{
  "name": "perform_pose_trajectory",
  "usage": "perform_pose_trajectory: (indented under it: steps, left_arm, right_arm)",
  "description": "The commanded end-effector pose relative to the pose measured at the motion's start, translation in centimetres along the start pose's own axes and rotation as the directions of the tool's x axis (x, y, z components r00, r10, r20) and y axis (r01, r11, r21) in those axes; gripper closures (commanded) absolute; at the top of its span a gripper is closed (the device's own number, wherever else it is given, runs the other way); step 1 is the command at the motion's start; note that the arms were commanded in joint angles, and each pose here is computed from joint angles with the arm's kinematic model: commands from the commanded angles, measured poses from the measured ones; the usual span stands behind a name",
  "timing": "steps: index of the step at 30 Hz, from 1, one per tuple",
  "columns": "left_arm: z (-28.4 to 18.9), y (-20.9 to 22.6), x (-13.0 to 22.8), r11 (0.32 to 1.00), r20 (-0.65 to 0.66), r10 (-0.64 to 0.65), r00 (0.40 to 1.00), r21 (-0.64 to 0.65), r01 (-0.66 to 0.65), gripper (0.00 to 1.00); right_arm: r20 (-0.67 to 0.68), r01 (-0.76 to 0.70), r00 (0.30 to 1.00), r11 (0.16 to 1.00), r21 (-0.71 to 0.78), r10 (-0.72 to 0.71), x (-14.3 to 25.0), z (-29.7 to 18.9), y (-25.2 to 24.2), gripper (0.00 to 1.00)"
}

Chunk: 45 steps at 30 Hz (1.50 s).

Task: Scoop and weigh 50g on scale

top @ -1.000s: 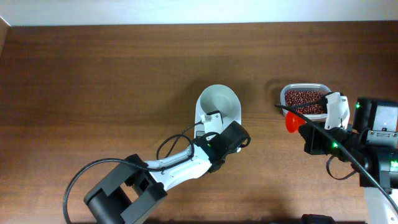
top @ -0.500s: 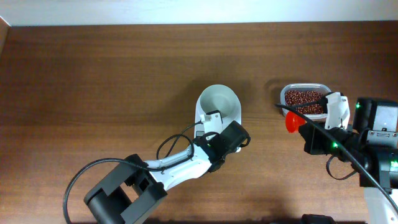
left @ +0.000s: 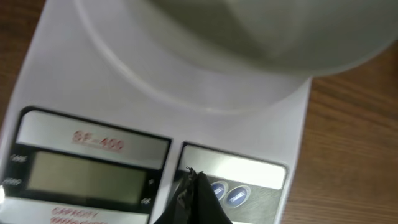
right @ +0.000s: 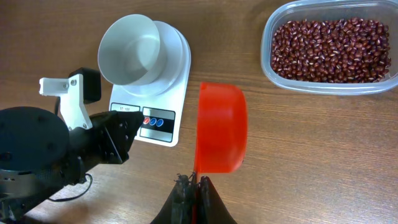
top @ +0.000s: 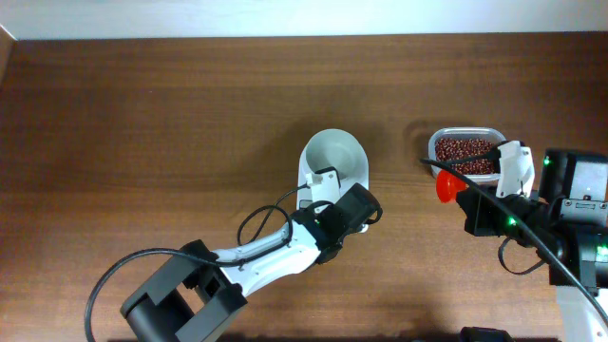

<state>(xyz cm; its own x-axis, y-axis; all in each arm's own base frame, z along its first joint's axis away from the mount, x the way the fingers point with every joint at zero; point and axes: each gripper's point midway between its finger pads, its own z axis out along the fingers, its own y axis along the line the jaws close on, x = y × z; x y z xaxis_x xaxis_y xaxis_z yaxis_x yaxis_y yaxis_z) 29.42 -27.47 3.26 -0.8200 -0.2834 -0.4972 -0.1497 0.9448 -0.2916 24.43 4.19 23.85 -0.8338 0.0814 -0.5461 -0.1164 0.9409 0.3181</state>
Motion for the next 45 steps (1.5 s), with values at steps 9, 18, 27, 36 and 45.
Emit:
perform_pose_trajectory:
  steps: [9, 18, 27, 36, 45]
  left_arm:
    - [0.5, 0.7, 0.7, 1.000, -0.017, 0.004, 1.000, -0.023, -0.004, 1.00]
    - [0.5, 0.6, 1.3, 1.000, -0.045, 0.009, 0.999, -0.016, -0.010, 1.00]
    - [1.0, 0.9, 1.7, 1.000, -0.054, -0.001, 0.999, -0.030, 0.000, 1.00]
    - [1.3, 0.6, 1.8, 1.000, -0.057, -0.004, 0.998, -0.017, 0.003, 1.00]
    - [1.5, 0.6, 1.9, 1.000, -0.055, -0.004, 0.998, -0.019, 0.003, 1.00]
  right_arm:
    - [0.000, -0.003, 1.000, 1.000, 0.006, 0.003, 0.0, 0.0, -0.1, 0.96]
    - [0.000, -0.003, 1.000, 1.000, 0.006, 0.003, 0.0, 0.0, -0.1, 0.96]
    - [0.000, -0.003, 1.000, 1.000, 0.006, 0.003, 0.0, 0.0, -0.1, 0.96]
    - [0.001, -0.003, 1.000, 1.000, 0.006, 0.003, 0.0, 0.0, -0.1, 0.96]
    - [0.000, -0.003, 1.000, 1.000, 0.006, 0.003, 0.0, 0.0, -0.1, 0.96]
